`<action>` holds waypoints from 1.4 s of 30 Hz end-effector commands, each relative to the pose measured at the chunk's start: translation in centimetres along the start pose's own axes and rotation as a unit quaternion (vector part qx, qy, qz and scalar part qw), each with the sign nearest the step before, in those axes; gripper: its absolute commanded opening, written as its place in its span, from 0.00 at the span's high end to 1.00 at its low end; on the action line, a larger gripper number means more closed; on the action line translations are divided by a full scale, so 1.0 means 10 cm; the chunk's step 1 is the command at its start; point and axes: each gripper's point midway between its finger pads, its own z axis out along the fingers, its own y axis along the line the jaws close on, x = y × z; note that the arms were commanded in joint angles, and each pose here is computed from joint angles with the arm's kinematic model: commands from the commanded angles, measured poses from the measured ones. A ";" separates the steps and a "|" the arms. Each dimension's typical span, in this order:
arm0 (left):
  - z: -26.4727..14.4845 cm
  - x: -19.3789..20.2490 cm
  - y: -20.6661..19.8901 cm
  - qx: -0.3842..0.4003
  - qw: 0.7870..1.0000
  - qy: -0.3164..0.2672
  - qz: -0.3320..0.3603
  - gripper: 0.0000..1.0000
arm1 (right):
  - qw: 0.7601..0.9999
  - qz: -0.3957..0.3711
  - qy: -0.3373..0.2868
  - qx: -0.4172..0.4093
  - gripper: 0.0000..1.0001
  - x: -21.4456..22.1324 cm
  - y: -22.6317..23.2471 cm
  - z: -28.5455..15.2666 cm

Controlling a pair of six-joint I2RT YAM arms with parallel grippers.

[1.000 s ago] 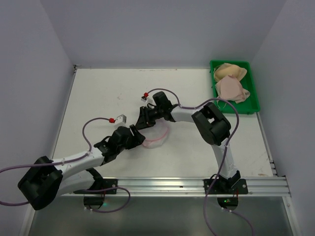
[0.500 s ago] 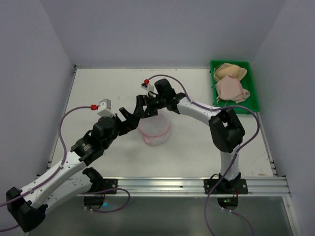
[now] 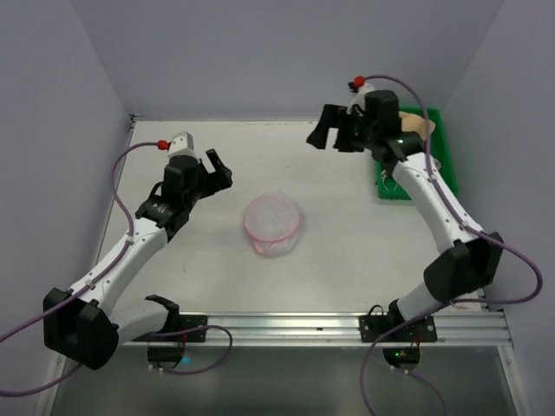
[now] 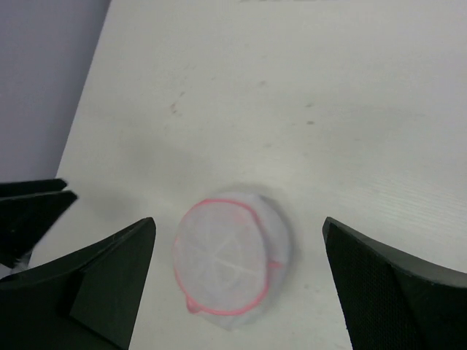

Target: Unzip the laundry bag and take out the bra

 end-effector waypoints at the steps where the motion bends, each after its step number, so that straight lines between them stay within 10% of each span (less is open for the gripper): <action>1: -0.21 -0.55 0.03 0.023 0.998 -0.057 0.014 0.03 | 0.996 0.019 -0.065 0.063 0.01 -0.24 -0.35 -0.78; 8: -0.95 -0.92 0.22 0.006 0.991 -0.135 0.020 0.03 | 0.963 -0.002 -0.203 0.175 0.01 -0.25 -0.47 -2.15; 21: -2.33 -1.33 0.49 -0.023 0.963 -0.257 0.077 0.03 | 0.892 -0.099 -0.429 0.105 0.01 0.10 0.18 -3.90; 42: -2.44 -1.27 0.55 -0.015 0.959 -0.277 0.050 0.02 | 0.886 -0.132 -0.435 0.090 0.01 0.26 0.17 -3.90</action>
